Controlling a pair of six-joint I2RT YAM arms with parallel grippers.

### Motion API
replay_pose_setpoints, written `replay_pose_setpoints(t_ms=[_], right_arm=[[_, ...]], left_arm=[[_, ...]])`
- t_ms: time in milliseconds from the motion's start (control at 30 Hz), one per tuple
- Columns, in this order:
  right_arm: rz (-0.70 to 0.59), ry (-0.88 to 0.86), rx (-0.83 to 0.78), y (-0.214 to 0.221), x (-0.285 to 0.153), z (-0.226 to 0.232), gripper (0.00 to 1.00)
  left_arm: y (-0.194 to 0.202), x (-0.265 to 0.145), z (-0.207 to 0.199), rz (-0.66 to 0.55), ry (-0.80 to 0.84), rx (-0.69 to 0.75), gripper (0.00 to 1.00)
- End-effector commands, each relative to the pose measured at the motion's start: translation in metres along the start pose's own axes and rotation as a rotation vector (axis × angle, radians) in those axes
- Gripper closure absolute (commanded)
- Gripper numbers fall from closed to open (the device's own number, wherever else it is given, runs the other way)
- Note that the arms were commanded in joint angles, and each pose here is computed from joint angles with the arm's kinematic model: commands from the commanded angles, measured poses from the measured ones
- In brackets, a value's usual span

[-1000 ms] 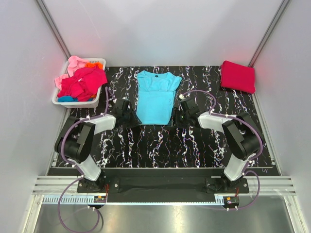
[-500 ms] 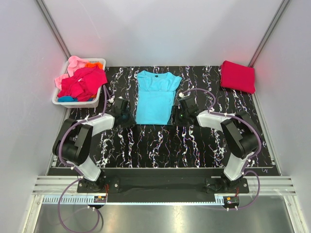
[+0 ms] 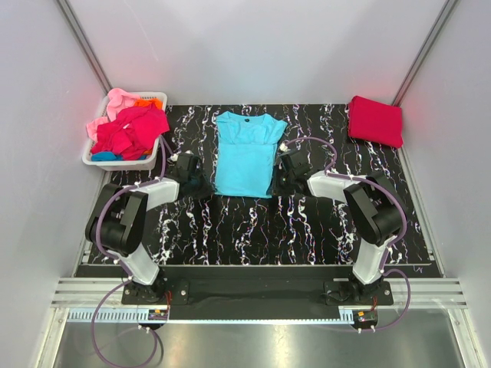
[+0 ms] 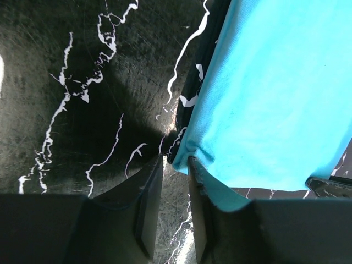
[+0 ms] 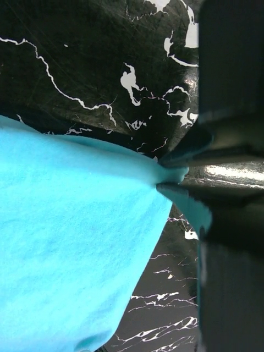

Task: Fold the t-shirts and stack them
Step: Fold the tshirt

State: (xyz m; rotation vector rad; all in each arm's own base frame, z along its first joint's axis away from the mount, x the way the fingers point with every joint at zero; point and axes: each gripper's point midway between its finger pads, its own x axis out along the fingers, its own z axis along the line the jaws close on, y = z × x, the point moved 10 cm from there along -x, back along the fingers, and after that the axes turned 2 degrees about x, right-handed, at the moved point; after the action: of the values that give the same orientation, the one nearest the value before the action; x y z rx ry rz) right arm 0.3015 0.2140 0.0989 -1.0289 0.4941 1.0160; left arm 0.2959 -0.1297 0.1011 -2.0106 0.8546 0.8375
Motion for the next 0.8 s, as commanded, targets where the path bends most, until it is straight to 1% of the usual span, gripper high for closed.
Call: replay_pose_setpoints(t_ms=[0,33,100,233,300,467,567,600,633,700,733,767], right_arm=[[-0.01,0.021,-0.016,0.0,-0.002,-0.001,0.79],[-0.005,0.03,-0.014,0.001,-0.002,-0.002,0.85],[0.0,0.034,-0.014,0.002,-0.002,-0.003,0.87],[0.01,0.04,-0.011,0.004,0.001,-0.004,0.85],[0.011,0.037,-0.008,0.003,0.002,-0.004,0.82],[0.007,0.035,-0.009,0.001,0.002,-0.002,0.82],[0.011,0.034,-0.007,0.002,0.002,-0.003,0.82],[0.01,0.032,-0.006,0.002,0.002,-0.003,0.82],[0.012,0.03,-0.007,0.002,0.002,-0.002,0.83],[0.01,0.03,-0.006,0.001,0.001,-0.002,0.84],[0.009,0.027,-0.009,0.001,0.001,-0.001,0.85],[0.009,0.026,-0.009,0.001,0.001,-0.001,0.86]], left_arm=[[-0.003,0.002,-0.003,0.004,0.039,-0.017,0.71],[-0.003,0.001,-0.004,0.0,0.051,-0.018,0.71],[-0.001,-0.002,-0.003,0.006,0.072,-0.028,0.71],[-0.001,-0.008,-0.004,-0.003,0.141,-0.045,0.68],[0.001,-0.01,-0.002,0.006,0.159,-0.057,0.66],[0.002,-0.006,0.001,0.032,0.193,-0.082,0.65],[0.003,-0.001,0.001,0.044,0.225,-0.107,0.66],[0.004,0.0,0.0,0.055,0.245,-0.111,0.67],[0.003,0.001,-0.001,0.052,0.259,-0.113,0.74],[0.004,0.004,-0.001,0.063,0.267,-0.122,0.82],[0.004,0.004,-0.001,0.064,0.264,-0.121,0.91],[0.003,0.004,-0.001,0.061,0.26,-0.12,0.97]])
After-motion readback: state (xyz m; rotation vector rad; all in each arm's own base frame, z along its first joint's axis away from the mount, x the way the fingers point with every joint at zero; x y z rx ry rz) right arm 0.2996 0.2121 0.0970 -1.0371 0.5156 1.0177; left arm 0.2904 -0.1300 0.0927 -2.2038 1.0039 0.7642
